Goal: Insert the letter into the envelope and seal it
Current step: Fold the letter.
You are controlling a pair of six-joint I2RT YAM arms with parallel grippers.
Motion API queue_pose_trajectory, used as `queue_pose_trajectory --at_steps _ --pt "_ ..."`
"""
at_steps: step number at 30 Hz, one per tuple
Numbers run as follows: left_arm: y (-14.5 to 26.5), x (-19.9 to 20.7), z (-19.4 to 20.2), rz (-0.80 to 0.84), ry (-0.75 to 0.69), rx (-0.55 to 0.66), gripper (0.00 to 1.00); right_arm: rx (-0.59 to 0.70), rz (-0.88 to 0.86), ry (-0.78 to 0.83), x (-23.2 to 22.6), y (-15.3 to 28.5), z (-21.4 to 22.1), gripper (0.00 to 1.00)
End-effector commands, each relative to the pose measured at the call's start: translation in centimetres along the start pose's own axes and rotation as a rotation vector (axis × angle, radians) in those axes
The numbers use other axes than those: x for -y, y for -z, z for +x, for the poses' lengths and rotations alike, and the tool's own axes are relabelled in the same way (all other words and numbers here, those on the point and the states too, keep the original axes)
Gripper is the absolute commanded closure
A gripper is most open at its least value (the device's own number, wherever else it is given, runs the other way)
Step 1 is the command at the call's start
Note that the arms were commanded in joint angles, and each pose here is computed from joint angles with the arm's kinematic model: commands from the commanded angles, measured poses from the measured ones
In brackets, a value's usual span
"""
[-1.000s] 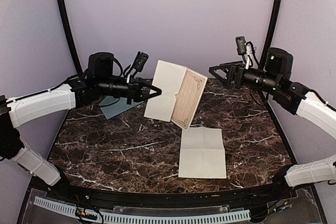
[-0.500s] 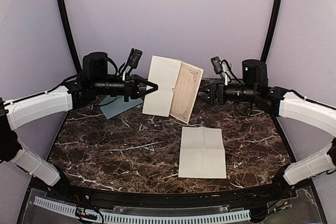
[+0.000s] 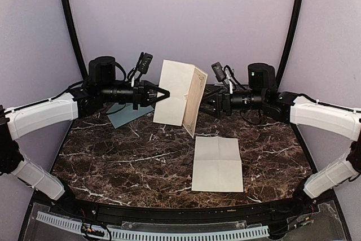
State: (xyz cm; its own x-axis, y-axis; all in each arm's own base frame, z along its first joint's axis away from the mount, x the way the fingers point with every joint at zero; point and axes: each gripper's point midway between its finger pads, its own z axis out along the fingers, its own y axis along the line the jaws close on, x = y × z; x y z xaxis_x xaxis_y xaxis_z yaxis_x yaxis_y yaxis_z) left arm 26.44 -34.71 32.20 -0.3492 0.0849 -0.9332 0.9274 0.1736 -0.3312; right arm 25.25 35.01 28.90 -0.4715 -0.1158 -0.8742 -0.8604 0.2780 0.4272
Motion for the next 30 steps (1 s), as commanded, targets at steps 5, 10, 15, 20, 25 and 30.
queue_pose_trajectory --at_steps 5,10,15,20,25,30 --pt "0.0 0.9 0.2 0.071 -0.003 -0.003 1.0 0.08 -0.114 0.038 -2.5 -0.7 -2.4 0.11" --pt "0.0 1.6 0.3 0.118 0.002 -0.009 1.0 0.086 -0.141 0.038 -2.9 -1.3 -2.6 0.16" --pt "0.0 2.0 0.4 0.145 0.004 -0.012 1.0 0.094 -0.171 0.036 -3.3 -1.9 -2.7 0.23" --pt "-0.1 2.3 0.5 0.166 0.006 -0.017 1.0 0.105 -0.196 0.04 -3.8 -2.3 -3.0 0.35" --pt "-0.1 2.5 0.7 0.184 0.012 -0.021 1.0 0.129 -0.234 0.043 -4.5 -2.4 -3.5 0.48" --pt "-0.4 2.9 1.0 0.203 0.015 -0.031 1.0 0.144 -0.26 0.05 -5.1 -2.4 -3.9 0.58"
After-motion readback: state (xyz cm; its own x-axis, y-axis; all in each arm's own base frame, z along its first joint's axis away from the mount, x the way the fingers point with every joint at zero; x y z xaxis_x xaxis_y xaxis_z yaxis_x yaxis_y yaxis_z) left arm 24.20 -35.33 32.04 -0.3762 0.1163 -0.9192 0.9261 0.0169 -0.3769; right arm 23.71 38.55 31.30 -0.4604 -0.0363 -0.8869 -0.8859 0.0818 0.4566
